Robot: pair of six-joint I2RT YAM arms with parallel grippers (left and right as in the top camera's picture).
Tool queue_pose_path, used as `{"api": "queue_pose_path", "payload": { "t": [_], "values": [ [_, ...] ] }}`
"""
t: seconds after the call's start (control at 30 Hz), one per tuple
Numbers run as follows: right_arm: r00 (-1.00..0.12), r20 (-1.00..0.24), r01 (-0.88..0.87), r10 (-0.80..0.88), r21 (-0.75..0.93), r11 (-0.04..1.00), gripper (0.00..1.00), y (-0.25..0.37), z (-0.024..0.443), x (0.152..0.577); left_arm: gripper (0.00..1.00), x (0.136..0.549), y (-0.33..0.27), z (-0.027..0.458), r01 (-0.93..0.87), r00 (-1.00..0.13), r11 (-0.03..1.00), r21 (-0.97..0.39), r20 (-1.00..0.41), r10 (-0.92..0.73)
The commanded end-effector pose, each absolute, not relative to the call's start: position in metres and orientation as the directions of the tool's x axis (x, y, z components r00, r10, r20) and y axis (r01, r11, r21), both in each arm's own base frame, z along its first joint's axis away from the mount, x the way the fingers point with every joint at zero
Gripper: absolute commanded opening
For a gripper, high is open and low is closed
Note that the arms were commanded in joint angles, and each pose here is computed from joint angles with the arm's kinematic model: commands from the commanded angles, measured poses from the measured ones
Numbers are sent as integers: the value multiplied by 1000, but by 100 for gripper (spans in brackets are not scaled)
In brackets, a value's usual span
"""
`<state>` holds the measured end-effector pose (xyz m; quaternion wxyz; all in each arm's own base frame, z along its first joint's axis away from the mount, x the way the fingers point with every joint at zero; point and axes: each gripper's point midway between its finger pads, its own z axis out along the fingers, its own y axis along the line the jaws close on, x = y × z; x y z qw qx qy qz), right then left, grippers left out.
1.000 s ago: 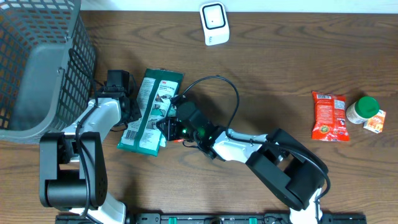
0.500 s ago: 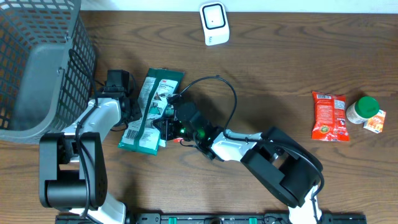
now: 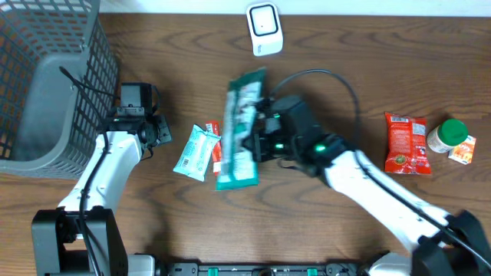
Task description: Scan the item barcode
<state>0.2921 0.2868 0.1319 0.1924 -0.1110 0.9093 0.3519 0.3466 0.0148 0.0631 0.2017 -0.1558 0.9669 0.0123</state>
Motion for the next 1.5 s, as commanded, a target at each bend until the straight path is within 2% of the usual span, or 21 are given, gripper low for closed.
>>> {"api": "queue_pose_path", "payload": {
  "t": [0.0, 0.13, 0.27, 0.37, 0.53, 0.57, 0.63, 0.67, 0.7, 0.73, 0.8, 0.87, 0.93, 0.97, 1.13, 1.2, 1.33, 1.47],
  "values": [
    [-900, -424, -337, -103, 524, 782, 1, 236, 129, 297, 54, 346, 16, 64, -307, -870, 951, -36, -394, -296],
    [-936, -313, -299, -159, 469, 831, 1, 201, 98, 285, 56, 345, 15, 63, -316, -868, 947, -48, -390, -309],
    [-940, -236, -330, -247, 439, 835, 1, 195, 72, 273, 58, 345, 8, 63, -301, -873, 950, -83, -377, -310],
    [-959, -128, -284, -253, 420, 862, 2, 188, 45, 263, 60, 345, 8, 63, -301, -873, 950, -82, -376, -309],
    [-962, -81, -271, -259, 369, 889, 31, 178, 27, 261, 64, 345, 8, 63, -301, -874, 950, -83, -376, -310],
    [-961, -83, -277, -265, 368, 888, 46, 178, 27, 261, 64, 345, 8, 63, -301, -874, 950, -83, -376, -309],
    [-956, -83, -293, -283, 365, 883, 66, 177, 27, 260, 65, 345, 0, 62, -272, -883, 955, -119, -364, -297],
    [-958, -75, -285, -278, 365, 886, 70, 174, 27, 259, 64, 345, -11, 63, -215, -898, 963, -161, -354, -260],
    [-961, -64, -274, -269, 364, 890, 70, 171, 26, 258, 64, 345, -18, 64, -178, -907, 966, -189, -350, -235],
    [-967, -51, -252, -252, 364, 897, 71, 165, 26, 259, 59, 344, -37, 66, -77, -924, 962, -262, -345, -168],
    [-974, -34, -219, -222, 374, 901, 71, 158, 26, 260, 52, 341, -55, 71, 17, -932, 943, -333, -347, -106],
    [-979, -17, -194, -205, 405, 893, 71, 151, 29, 259, 27, 337, -76, 75, 94, -936, 914, -396, -348, -54],
    [-979, -17, -189, -203, 440, 878, 71, 146, 31, 260, 11, 330, -89, 74, 123, -943, 909, -399, -332, -18],
    [-980, -21, -186, -198, 450, 874, 71, 143, 32, 261, 9, 326, -94, 73, 134, -947, 907, -400, -322, -3],
    [-987, -29, -151, -156, 476, 867, 72, 134, 31, 267, 9, 298, -144, 69, 235, -954, 881, -411, -270, 129],
    [-984, -44, -172, -174, 510, 843, 72, 138, 31, 265, 9, 293, -161, 67, 251, -954, 872, -420, -260, 149],
    [-983, -40, -170, -177, 544, 822, 72, 142, 31, 261, 16, 285, -195, 57, 295, -947, 852, -431, -252, 201],
    [-983, -50, -171, -175, 582, 795, 71, 147, 26, 256, 17, 275, -212, 36, 294, -953, 851, -436, -197, 229]
  ]
}}
